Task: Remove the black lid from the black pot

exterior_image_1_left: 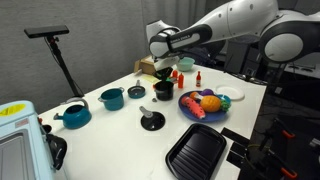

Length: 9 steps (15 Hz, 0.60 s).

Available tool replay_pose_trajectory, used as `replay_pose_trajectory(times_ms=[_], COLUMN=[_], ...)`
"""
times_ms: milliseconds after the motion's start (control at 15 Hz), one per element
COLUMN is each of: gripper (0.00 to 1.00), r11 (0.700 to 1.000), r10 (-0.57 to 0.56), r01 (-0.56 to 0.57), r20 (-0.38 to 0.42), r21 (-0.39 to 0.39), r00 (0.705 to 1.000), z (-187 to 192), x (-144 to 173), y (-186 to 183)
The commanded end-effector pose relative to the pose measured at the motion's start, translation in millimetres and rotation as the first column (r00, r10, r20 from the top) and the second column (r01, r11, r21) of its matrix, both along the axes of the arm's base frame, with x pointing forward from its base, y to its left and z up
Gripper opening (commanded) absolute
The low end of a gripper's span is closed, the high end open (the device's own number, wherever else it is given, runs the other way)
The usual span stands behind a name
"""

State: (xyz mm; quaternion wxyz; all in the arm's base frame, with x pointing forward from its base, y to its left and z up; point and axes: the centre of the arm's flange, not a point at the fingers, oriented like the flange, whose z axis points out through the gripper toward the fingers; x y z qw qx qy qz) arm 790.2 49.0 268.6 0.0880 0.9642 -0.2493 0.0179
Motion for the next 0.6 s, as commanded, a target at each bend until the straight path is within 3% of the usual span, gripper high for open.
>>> replay_pose_trajectory(times_ms=[0, 200, 267, 400, 533], gripper=[0.00, 0.00, 0.26, 0.34, 0.50], r11=[0.997, 0.994, 0.993, 0.995, 0.995], r10=[0.026, 0.055, 0.065, 0.066, 0.061], r01=[-0.029, -0.062, -0.070, -0.067, -0.059], r20=[0.053, 0.077, 0.054, 0.013, -0.024], r21=[0.072, 0.092, 0.093, 0.078, 0.077], r00=[0.998, 0.995, 0.996, 0.998, 0.998], z=[66.2, 94.7, 94.5, 87.1, 73.4], x=[7.1, 6.4, 4.4, -0.9, -4.0], y=[0.3, 7.5, 9.9, 11.8, 13.1])
